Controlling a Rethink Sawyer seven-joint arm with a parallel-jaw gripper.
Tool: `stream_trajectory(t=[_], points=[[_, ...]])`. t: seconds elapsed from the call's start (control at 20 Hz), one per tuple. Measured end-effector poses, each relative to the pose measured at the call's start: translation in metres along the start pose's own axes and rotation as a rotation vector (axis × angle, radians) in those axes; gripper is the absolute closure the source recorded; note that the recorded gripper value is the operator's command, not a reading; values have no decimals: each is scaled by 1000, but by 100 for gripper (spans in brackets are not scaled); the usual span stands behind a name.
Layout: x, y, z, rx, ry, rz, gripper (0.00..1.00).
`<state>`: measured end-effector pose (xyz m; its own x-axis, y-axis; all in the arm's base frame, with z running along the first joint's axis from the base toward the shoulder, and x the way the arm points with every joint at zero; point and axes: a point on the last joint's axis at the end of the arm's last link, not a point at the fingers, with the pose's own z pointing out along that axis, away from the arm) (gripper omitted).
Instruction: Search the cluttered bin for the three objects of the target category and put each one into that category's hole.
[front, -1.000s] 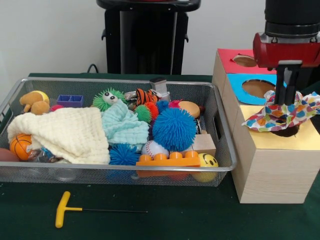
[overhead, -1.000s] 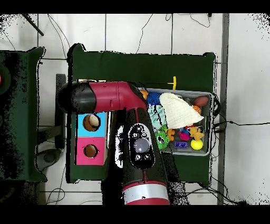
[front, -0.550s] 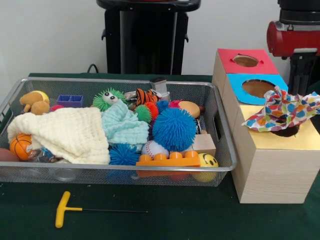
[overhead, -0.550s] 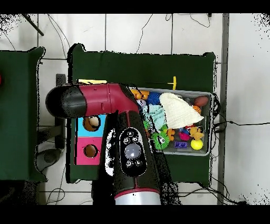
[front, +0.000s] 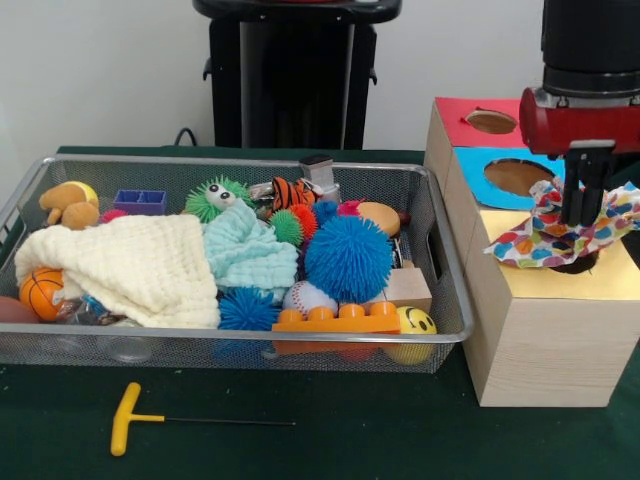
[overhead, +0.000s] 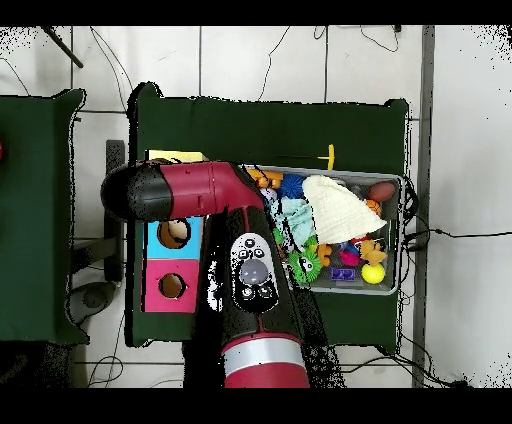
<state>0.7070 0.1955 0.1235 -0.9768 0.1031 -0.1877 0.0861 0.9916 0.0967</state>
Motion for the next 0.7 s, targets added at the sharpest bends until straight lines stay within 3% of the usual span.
stream_trajectory(t=[0.25,0.7], points=[[7,-2,14,1,20,3,100],[8,-3,16,1,24,3,100]])
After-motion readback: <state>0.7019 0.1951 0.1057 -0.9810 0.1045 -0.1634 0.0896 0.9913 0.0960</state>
